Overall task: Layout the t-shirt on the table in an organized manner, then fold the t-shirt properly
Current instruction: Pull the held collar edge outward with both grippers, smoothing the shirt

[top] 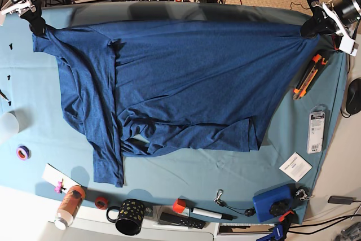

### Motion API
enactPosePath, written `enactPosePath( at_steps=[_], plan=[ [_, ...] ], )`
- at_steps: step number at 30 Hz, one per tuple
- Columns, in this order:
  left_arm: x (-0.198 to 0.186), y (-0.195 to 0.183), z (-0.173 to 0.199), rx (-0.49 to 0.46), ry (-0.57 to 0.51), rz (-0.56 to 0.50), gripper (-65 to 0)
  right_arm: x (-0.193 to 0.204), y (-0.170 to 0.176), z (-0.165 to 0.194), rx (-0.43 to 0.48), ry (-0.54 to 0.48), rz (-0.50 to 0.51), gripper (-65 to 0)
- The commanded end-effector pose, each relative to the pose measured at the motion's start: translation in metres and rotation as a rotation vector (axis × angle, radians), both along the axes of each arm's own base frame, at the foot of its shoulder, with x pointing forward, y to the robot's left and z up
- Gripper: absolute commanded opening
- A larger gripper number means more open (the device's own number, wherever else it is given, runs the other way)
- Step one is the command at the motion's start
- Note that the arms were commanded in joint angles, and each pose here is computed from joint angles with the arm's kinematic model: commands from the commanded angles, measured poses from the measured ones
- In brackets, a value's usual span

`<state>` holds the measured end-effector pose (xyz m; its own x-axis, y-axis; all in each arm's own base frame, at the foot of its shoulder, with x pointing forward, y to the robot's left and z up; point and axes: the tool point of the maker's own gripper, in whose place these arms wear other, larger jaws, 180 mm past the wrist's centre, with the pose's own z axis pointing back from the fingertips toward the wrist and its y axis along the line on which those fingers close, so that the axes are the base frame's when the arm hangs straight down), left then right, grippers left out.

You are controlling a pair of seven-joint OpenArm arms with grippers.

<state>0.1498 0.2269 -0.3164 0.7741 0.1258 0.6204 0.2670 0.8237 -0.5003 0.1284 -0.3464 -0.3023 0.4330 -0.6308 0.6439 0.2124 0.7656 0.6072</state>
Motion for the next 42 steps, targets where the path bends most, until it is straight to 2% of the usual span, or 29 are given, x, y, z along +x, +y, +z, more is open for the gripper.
enactPosePath(
  at_steps=[1, 9, 17, 20, 23, 27, 34, 42],
  plan=[
    [0.003, 0.003, 0.009, 0.008, -0.031, -0.007, -65.0, 0.005, -0.007, 0.016, -0.034, -0.051, -0.002, -65.0],
    [0.021, 0.001, 0.014, 0.021, -0.076, -0.013, -65.0, 0.032, -0.003, 0.021, -0.055, -0.105, 0.022, -65.0],
    [0.05, -0.016, 0.002, 0.07, -0.086, -0.04, -65.0, 0.068, 0.029, -0.009, -0.081, 0.008, 0.156, -65.0],
    [0.06, -0.022, 0.001, 0.09, -0.107, -0.055, -65.0, 0.073, 0.034, -0.016, -0.09, 0.039, 0.176, -65.0],
    [0.07, -0.022, -0.002, 0.127, -0.108, -0.061, -65.0, 0.074, 0.031, -0.019, -0.108, 0.062, 0.17, -65.0],
    [0.086, -0.011, -0.006, 0.177, -0.115, -0.005, -65.0, 0.075, 0.025, -0.024, -0.141, 0.1, 0.158, -65.0],
    [0.095, 0.0, -0.019, 0.171, -0.08, 0.034, -65.0, 0.091, 0.013, -0.022, -0.199, 0.113, 0.115, -65.0],
    [0.098, 0.007, -0.026, 0.143, -0.071, 0.068, -65.0, 0.095, 0.011, -0.02, -0.204, 0.11, 0.104, -65.0]
  ],
)
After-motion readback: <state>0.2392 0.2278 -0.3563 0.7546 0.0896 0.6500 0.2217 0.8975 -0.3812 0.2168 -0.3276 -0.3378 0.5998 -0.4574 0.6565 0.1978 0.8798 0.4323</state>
